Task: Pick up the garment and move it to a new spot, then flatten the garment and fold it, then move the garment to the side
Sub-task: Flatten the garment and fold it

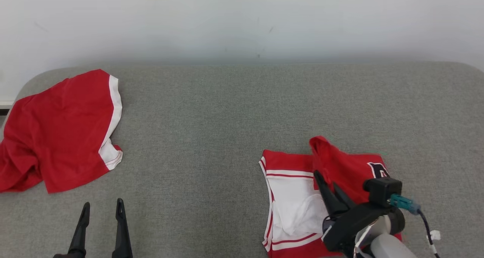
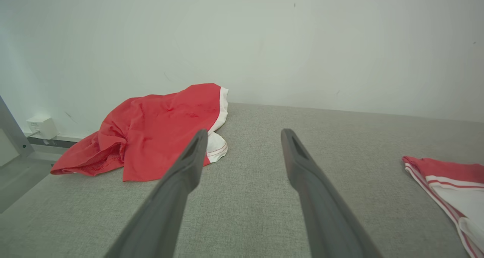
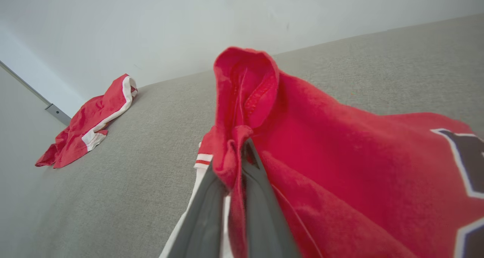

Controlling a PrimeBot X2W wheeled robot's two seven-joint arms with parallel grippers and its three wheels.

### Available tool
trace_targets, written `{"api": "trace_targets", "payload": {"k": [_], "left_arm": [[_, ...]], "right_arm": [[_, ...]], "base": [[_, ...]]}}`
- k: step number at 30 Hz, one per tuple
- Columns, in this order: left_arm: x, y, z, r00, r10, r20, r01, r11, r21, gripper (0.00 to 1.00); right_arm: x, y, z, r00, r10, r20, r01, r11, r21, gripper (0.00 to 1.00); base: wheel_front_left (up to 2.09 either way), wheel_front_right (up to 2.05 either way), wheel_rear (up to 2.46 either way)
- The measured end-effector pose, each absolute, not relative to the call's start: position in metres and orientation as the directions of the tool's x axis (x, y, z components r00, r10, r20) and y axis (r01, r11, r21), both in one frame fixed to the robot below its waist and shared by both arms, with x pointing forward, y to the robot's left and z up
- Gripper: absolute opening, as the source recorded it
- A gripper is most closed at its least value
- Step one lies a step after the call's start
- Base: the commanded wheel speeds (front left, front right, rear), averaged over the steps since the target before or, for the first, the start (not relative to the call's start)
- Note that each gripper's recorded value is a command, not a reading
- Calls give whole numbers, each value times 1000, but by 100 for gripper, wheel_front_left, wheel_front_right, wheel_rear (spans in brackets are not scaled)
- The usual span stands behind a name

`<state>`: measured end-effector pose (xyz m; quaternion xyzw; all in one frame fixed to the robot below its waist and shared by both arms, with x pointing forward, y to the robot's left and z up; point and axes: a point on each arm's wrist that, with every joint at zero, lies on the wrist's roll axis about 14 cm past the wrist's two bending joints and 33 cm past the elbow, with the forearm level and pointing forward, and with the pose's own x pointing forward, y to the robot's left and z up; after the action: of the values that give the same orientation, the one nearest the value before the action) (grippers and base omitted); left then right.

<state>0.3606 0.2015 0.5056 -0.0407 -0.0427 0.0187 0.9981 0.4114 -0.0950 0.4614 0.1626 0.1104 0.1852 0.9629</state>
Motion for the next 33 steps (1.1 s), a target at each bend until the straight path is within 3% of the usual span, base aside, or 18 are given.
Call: {"api": "trace_targets", "payload": {"k": [6,16,17,18,19,20,24,33], "left_arm": [[360,204,503,996,51,77,-45,996,-84,100],[360,206,503,995,58,76,-51,994,-92,100],[359,206,503,995,58,76,-51,994,-92,100],[359,206,503,995,57,76,-50,994,-93,100],[359,206,503,996,57,75,-50,994,-93,100],[359,206,503,996,58,75,-50,994,-93,100],[359,206,503,995,60,75,-53,994,-92,100],[363,200,505,996,41,82,-33,995,-94,100]], "right_arm": [[399,-54,453,872,459,-168,-361,837,412,0],[393,-29,441,853,487,-189,-373,821,432,0],[393,-28,441,852,488,-189,-374,821,432,7],[393,-27,440,851,489,-192,-374,821,431,43],[393,-26,440,849,492,-193,-378,820,429,43],[393,-25,441,849,494,-187,-382,819,428,100],[403,-29,459,872,476,-111,-393,818,421,100],[429,-103,505,945,325,44,-321,887,333,100]], "base": [[0,0,0],[0,0,0],[0,0,0],[0,0,0],[0,0,0],[0,0,0],[0,0,0],[0,0,0]]}}
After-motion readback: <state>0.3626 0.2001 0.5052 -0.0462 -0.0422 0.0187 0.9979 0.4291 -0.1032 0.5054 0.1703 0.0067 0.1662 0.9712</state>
